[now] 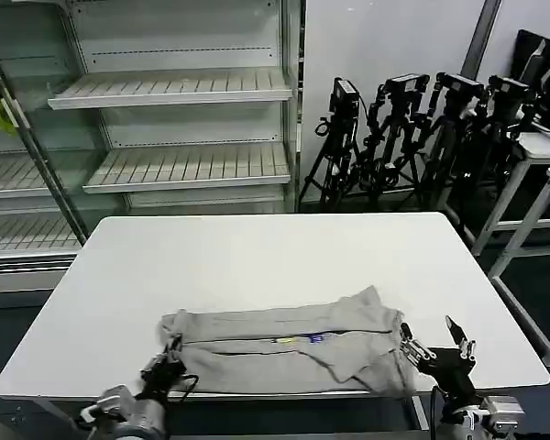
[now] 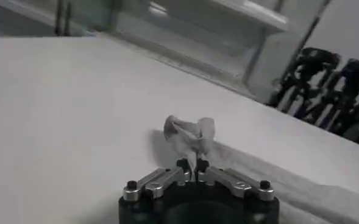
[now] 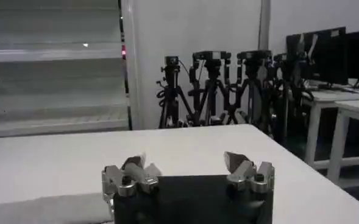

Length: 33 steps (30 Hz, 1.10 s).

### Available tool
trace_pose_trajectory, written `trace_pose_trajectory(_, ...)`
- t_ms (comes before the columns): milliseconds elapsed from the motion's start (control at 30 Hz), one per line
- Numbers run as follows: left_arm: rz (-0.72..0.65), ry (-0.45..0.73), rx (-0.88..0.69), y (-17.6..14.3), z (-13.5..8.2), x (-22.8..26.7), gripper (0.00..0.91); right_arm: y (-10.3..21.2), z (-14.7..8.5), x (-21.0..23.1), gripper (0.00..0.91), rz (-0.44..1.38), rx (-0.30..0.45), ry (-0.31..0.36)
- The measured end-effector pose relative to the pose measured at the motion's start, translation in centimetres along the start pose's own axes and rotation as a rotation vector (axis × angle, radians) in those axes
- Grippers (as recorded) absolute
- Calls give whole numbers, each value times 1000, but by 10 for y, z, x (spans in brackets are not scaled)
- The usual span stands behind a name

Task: Fold and organize the clothes.

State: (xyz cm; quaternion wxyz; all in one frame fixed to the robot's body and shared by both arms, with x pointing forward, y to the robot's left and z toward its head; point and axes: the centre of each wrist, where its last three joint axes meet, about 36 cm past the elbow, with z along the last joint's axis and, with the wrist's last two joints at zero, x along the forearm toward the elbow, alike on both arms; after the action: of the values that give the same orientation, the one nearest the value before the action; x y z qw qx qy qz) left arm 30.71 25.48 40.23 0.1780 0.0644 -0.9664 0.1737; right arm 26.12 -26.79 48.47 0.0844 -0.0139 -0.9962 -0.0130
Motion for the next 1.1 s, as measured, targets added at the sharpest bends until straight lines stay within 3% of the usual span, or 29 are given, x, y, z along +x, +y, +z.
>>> trace_pose_trajectory(233,-136,-53,-58,78,-51,-9,71,2,1,-8,907,-14,-3,6)
trace_pose_trajectory(400,-235,-94,-89,135,-99,-11,71,5,0,-13,907,-27,-8,2)
trace_pose_trajectory(567,-271,-120,-75,158,-136,-3,71,7,0,-13,907,-32,-10,2)
trace_pose_trajectory(767,-160,-99,-11,120,-140,13,71,7,-2,-10,907,-28,-4,-4)
trace_pose_trajectory(1100,89,125,262,20,-78,21,71,6,7,0,907,-9,3,10)
